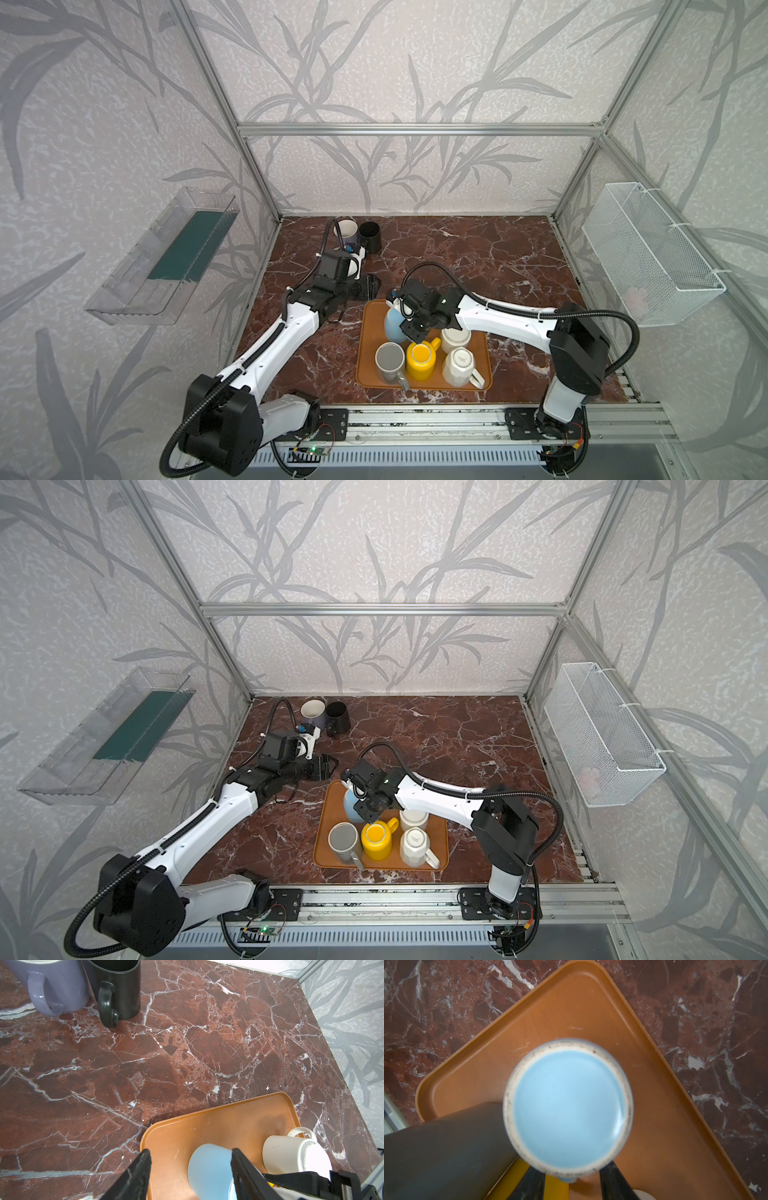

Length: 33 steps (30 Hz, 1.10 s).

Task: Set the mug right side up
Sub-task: 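Lower the right gripper onto the light blue mug's base and close it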

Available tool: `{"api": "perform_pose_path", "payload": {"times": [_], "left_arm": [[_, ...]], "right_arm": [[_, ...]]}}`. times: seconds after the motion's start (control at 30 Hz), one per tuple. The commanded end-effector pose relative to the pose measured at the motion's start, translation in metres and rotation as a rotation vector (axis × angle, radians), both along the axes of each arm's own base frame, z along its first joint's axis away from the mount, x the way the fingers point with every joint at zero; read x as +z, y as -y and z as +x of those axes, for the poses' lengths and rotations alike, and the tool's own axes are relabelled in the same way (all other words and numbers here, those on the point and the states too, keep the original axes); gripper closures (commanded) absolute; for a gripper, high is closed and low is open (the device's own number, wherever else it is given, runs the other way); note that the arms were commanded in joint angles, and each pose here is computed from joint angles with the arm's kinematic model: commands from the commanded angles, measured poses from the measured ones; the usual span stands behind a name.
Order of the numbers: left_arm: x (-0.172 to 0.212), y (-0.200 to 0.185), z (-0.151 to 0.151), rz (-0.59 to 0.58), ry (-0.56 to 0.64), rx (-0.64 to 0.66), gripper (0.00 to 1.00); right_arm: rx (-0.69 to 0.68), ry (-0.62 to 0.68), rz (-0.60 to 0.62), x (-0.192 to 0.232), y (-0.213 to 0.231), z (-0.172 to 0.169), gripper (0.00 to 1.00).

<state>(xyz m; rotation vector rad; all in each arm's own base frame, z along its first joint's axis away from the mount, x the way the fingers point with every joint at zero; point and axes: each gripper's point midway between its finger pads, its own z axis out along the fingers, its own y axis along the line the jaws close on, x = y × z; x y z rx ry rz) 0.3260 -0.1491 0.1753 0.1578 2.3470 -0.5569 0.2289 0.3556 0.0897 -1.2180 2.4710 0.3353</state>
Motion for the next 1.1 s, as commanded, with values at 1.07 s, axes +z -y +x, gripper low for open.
{"api": "perform_pose_path", "payload": {"times": [1.07], "left_arm": [[0.024,-0.021,-0.001,0.064,0.053,0.088,0.37]], "right_arm": [[0.119,-0.046,-0.183,-0.007,0.001,0.001,0.65]]}}
